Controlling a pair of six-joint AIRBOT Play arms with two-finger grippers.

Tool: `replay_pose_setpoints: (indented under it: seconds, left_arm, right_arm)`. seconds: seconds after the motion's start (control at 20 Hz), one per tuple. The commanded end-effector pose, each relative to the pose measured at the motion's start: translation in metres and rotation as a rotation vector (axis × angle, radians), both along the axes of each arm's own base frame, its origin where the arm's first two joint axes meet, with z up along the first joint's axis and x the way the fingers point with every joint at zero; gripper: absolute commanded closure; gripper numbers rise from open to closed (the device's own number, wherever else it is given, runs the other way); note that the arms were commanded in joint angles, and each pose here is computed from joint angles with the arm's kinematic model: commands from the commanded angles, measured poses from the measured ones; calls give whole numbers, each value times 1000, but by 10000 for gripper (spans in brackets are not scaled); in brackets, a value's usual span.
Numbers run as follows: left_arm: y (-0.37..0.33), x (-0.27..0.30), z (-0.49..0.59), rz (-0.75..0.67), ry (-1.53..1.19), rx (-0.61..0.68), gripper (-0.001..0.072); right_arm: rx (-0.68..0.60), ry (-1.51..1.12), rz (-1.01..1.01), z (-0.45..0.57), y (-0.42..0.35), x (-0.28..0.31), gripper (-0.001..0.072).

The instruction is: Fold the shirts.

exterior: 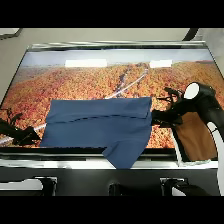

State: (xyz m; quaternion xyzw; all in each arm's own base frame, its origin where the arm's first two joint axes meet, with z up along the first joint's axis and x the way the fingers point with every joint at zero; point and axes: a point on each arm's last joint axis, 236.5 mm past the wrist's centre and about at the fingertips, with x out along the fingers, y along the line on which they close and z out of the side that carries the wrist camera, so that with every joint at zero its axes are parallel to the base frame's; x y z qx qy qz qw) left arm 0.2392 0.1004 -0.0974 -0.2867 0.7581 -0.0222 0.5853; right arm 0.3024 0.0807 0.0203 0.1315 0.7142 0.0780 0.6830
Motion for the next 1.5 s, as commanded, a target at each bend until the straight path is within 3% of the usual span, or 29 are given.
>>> replay_pose_setpoints:
  seconds: [0.0, 0.15, 0.25, 0.35, 0.45, 0.65, 1.1, 1.15, 1.25, 1.3, 1.35, 1.45]
  left_arm:
    - [-15, -4, -8, -32, -7, -35, 272]
    - [-27, -8, -16, -34, 1, -54, 313]
    - [-31, -8, -16, -27, 1, -66, 547]
    - [-33, -7, -15, -21, -4, -78, 675]
    - [-38, -1, -12, -8, -26, -101, 681]
    - [-43, 5, -9, 9, -45, -123, 681]
    - [-46, 3, -6, -15, -51, -137, 680]
    - [-46, 3, -6, -15, -51, -136, 681]
    - [-45, 3, -6, -15, -53, -135, 680]
    - [-45, 4, -6, -15, -55, -133, 681]
    - [-45, 4, -6, -14, -55, -132, 681]
    - [-45, 4, -5, -15, -59, -131, 681]
  right_arm:
    - [-3, -51, -9, 0, -1, 10, 237]
    - [-9, -39, -5, 0, -2, 7, 236]
    - [-25, -17, 2, -2, -6, 2, 236]
    - [-15, 28, 3, -15, -4, -12, 234]
    - [41, 75, -6, -40, 8, -36, 202]
    - [282, 162, -81, -82, 60, -79, 194]
    - [268, 204, -171, -128, 58, -110, 198]
    - [279, 198, -189, -129, 60, -108, 216]
    - [290, 176, -219, -130, 62, -101, 368]
    - [295, 162, -231, -130, 63, -96, 472]
    - [299, 159, -249, -130, 63, -94, 662]
    - [323, 154, -242, -126, 68, -93, 682]
